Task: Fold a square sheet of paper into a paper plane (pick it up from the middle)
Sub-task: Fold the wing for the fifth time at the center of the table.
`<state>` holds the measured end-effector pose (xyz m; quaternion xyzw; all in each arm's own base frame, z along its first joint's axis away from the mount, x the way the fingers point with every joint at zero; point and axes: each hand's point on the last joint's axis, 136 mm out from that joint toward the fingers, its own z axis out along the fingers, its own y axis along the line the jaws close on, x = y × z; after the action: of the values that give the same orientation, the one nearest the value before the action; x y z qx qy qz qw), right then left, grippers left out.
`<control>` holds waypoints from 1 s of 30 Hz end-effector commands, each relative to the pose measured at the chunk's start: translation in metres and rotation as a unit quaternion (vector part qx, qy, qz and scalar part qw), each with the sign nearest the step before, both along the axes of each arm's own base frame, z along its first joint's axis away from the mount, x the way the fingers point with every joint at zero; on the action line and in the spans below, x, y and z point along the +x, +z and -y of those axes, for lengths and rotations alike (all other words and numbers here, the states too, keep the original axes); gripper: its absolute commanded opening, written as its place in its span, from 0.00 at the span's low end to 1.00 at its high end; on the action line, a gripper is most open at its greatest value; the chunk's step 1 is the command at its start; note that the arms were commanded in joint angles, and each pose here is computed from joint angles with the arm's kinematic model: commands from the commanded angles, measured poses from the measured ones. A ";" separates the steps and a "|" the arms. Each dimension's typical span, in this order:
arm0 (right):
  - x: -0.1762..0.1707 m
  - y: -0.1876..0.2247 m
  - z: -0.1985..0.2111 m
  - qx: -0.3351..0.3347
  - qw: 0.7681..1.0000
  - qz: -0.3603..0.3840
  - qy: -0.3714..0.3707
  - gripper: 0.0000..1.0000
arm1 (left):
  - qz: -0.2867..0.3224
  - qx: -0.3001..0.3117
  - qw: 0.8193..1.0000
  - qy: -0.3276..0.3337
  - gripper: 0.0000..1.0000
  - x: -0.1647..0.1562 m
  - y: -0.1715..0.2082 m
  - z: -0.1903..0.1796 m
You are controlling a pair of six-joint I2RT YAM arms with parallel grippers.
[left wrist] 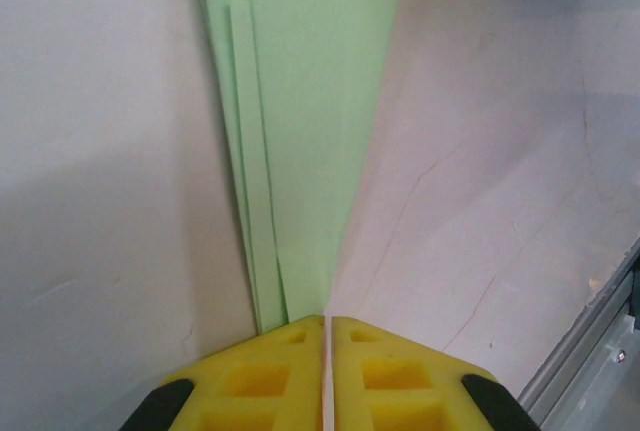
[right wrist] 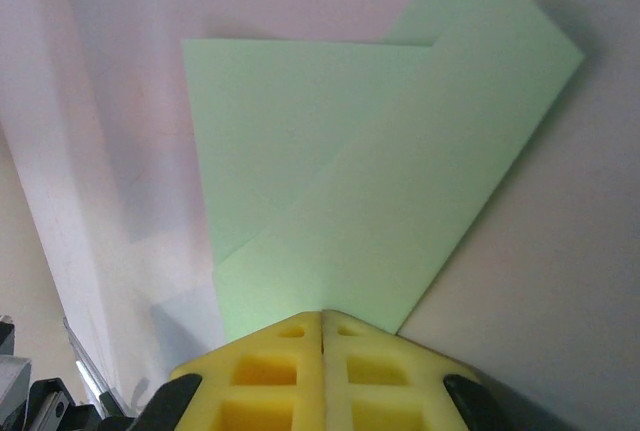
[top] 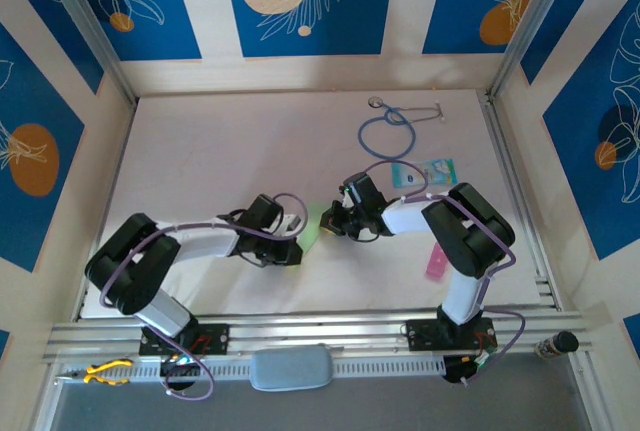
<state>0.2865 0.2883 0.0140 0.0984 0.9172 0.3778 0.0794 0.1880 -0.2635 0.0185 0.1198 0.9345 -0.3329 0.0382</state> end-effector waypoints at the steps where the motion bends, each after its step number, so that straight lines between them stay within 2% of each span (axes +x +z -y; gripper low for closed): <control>1: -0.020 -0.044 0.027 -0.075 0.995 -0.060 -0.019 0.00 | -0.033 0.036 0.999 0.009 0.11 -0.021 -0.013 -0.019; 10: -0.019 -0.043 0.025 -0.074 0.995 -0.059 -0.018 0.00 | -0.036 0.059 0.997 0.025 0.01 -0.034 -0.019 -0.038; 13: -0.019 -0.043 0.024 -0.073 0.995 -0.059 -0.017 0.00 | -0.014 0.055 0.998 0.027 0.00 -0.027 -0.008 -0.037; 16: -0.019 -0.041 0.024 -0.072 0.996 -0.058 -0.015 0.00 | 0.035 0.031 0.998 0.034 0.00 -0.012 0.016 -0.030; 19: -0.017 -0.039 0.024 -0.072 0.996 -0.056 -0.016 0.00 | 0.066 0.000 0.997 0.033 0.00 0.002 0.038 -0.018; 22: -0.017 -0.038 0.022 -0.070 0.996 -0.056 -0.015 0.00 | 0.065 -0.037 0.997 0.016 0.00 0.013 0.049 0.005; 26: -0.016 -0.037 0.021 -0.070 0.996 -0.056 -0.013 0.00 | 0.045 -0.063 0.997 -0.001 0.01 0.030 0.048 0.033; 30: -0.017 -0.037 0.021 -0.070 0.996 -0.057 -0.013 0.00 | 0.041 -0.049 0.998 -0.006 0.01 0.045 0.036 0.044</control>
<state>0.2876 0.2904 0.0147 0.0983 0.9187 0.3751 0.0753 0.2285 -0.2944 0.0510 0.1198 0.9218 -0.3589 0.0841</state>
